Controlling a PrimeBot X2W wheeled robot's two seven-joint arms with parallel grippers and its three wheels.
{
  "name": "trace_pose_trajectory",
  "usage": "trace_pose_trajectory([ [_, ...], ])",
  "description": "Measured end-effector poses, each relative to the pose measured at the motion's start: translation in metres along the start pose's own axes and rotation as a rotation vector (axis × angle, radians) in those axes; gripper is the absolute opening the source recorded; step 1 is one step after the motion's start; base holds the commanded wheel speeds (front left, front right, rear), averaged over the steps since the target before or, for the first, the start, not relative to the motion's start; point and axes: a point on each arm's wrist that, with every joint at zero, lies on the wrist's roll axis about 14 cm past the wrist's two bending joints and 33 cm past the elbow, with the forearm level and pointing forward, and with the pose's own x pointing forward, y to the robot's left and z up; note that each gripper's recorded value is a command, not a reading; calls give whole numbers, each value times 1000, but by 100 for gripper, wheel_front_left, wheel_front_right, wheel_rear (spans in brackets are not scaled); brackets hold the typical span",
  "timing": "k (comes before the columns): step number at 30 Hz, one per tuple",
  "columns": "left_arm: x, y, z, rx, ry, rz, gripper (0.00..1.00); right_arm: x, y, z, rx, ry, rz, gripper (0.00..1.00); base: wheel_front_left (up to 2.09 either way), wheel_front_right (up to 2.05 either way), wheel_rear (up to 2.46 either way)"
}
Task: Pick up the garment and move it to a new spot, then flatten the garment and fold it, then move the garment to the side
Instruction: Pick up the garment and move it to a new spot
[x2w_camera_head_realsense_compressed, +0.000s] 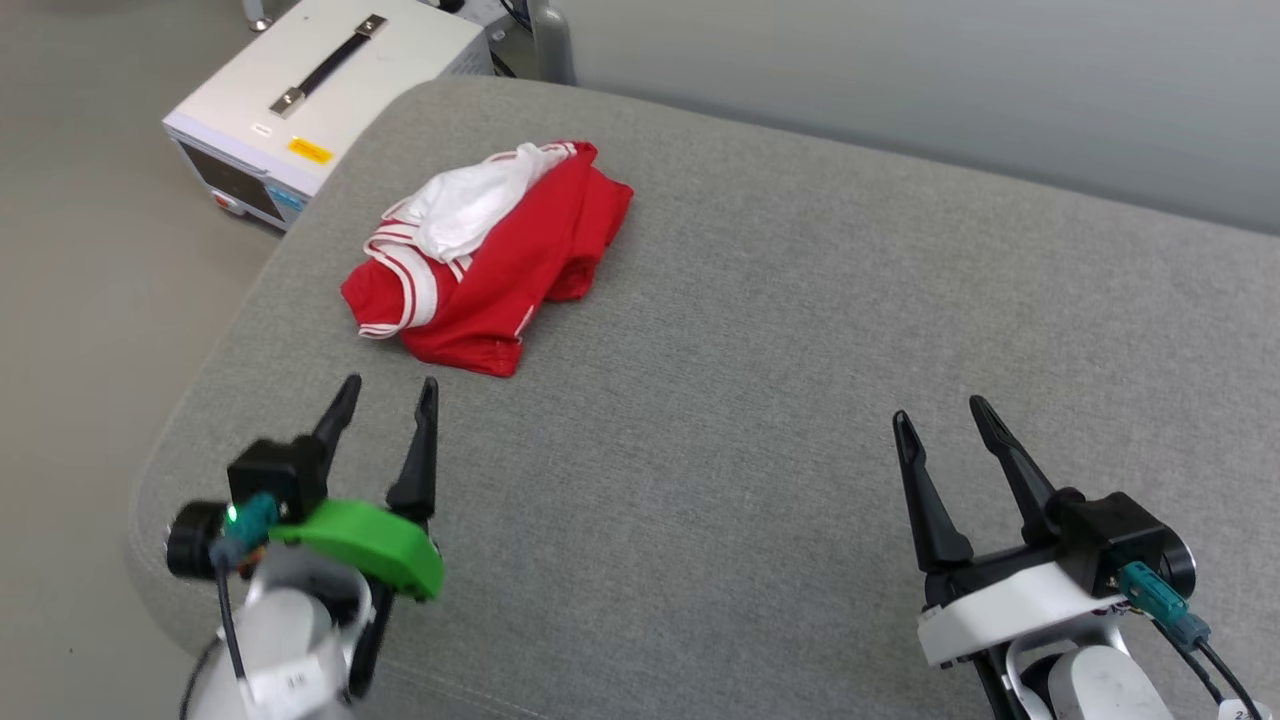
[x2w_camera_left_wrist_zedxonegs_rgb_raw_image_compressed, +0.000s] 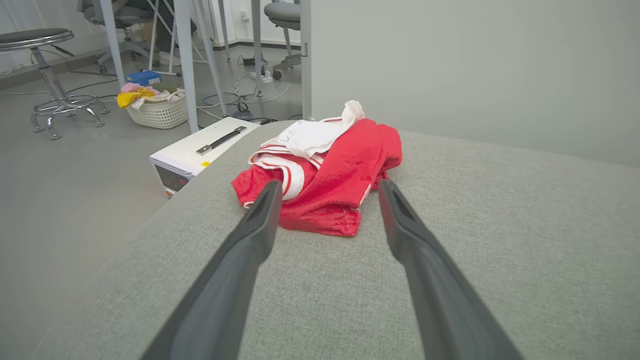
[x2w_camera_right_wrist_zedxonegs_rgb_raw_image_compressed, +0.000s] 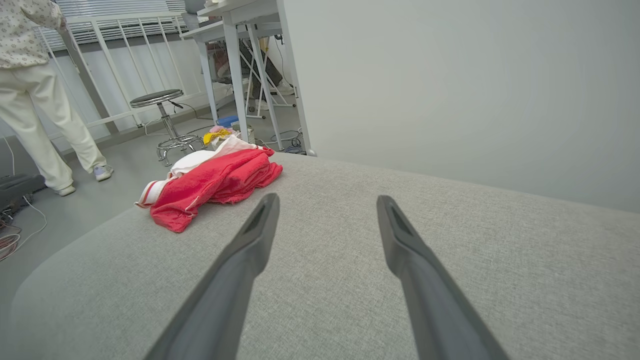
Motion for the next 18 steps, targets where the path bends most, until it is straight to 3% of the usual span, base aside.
trace_pose_trajectory([
  [9,106,5,-8,212,310,-153,100,9,-30,-17,-8,17,-54,100,0,0,0],
  [18,154,16,-51,275,626,-185,100,2,-68,-39,-1,63,-147,100,0,0,0],
])
